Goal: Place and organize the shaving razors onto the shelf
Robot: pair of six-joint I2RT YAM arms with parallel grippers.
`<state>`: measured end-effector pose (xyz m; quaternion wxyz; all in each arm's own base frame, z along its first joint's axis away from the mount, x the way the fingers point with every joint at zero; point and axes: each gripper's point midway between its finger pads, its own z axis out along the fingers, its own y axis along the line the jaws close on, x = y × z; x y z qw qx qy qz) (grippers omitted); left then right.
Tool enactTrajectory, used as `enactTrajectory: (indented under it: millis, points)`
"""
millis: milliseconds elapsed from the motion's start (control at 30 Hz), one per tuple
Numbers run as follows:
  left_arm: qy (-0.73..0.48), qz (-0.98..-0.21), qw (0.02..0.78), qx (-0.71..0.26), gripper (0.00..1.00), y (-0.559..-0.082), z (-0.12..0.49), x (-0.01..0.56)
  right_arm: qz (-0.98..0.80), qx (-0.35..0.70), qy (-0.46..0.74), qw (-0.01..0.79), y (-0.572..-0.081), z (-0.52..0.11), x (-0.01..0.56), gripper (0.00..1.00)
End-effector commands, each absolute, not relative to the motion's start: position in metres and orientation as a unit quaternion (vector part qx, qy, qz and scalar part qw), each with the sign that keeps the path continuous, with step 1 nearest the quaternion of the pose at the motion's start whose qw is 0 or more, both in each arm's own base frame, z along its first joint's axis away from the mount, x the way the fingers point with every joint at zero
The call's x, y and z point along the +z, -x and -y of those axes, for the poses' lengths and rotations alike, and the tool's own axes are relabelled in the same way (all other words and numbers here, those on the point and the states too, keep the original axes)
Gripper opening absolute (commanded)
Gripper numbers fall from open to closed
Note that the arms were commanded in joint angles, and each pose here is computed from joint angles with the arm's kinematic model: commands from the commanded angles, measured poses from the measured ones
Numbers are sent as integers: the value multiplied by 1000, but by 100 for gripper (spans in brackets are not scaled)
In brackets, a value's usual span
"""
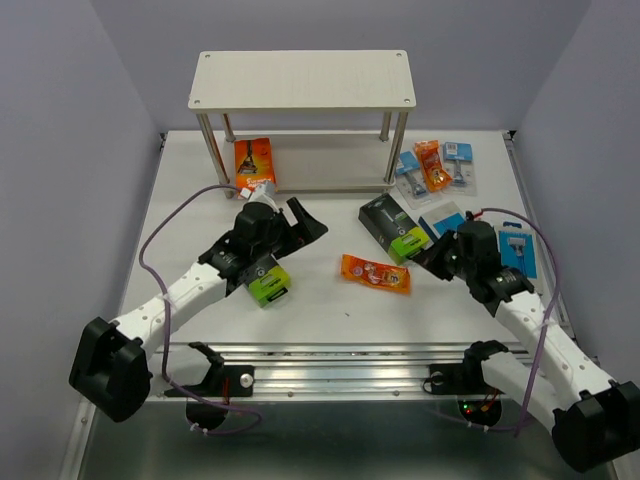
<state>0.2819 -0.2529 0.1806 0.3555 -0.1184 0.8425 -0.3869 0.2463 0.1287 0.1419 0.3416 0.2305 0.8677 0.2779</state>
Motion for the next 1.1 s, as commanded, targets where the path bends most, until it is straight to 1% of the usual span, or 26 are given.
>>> enactTrajectory:
  millis: [0, 33, 67, 100, 133, 167, 200, 233, 267, 300, 367, 400, 467, 500, 567, 667, 700, 800, 833, 867, 933, 967, 1000, 1067]
  points:
    - [132, -845, 370, -363, 99, -280, 230, 177, -833, 338, -189, 395, -274, -150, 187, 1]
    - [134, -843, 375, -363, 99, -279, 226, 181, -846, 323, -150, 397, -278, -152, 183, 5]
    - [136, -843, 377, -360, 99, -278, 224, 181, -861, 315, -120, 381, -275, -156, 175, 14]
    - [135, -843, 380, -355, 99, -278, 221, 179, -873, 328, -77, 354, -267, -166, 170, 31]
    - [134, -842, 384, -354, 99, -278, 219, 180, -884, 327, -37, 331, -261, -171, 161, 45]
    - [137, -846, 381, -347, 99, -274, 215, 177, -901, 308, 8, 306, -260, -174, 145, 68]
    - [141, -849, 379, -340, 99, -273, 212, 173, -918, 273, 12, 286, -255, -168, 130, 74]
    - [143, -849, 380, -338, 99, -273, 209, 172, -925, 245, 36, 287, -256, -164, 121, 79]
    - [143, -851, 379, -335, 99, -272, 208, 171, -933, 220, 37, 284, -259, -160, 112, 81]
    - [140, -854, 376, -332, 99, -270, 207, 170, -938, 171, 19, 301, -269, -143, 105, 84]
    - [142, -856, 373, -327, 99, -269, 204, 169, -944, 124, 4, 307, -277, -128, 90, 87]
    - [142, -857, 373, -326, 99, -268, 204, 169, -944, 125, 1, 306, -278, -129, 87, 88]
    - [144, -856, 374, -327, 99, -267, 202, 170, -939, 132, -7, 317, -284, -132, 83, 88]
    - [144, -856, 374, -327, 99, -266, 202, 170, -943, 131, -15, 307, -280, -131, 71, 88]
    - [146, -854, 376, -329, 99, -266, 201, 172, -941, 119, -36, 314, -285, -127, 62, 88]
    - [150, -853, 374, -330, 99, -264, 200, 171, -947, 130, -42, 291, -286, -134, 43, 88]
    - [150, -853, 374, -330, 99, -264, 200, 171, -948, 144, -40, 280, -283, -140, 38, 88]
    - [153, -856, 370, -328, 99, -262, 199, 169, -950, 165, -57, 259, -279, -148, 28, 81]
    - [153, -856, 369, -329, 99, -261, 199, 170, -949, 175, -61, 254, -273, -150, 26, 73]
    - [155, -856, 369, -328, 99, -260, 198, 168, -943, 205, -68, 252, -272, -159, 30, 65]
    - [159, -855, 368, -329, 99, -259, 197, 167, -937, 233, -78, 246, -265, -166, 35, 45]
    - [162, -853, 370, -332, 99, -258, 196, 169, -930, 253, -91, 250, -261, -170, 43, 27]
    - [164, -851, 371, -333, 99, -258, 195, 170, -924, 276, -93, 248, -257, -176, 50, 16]
    - [167, -850, 371, -335, 99, -256, 194, 171, -907, 312, -109, 261, -252, -181, 69, 9]
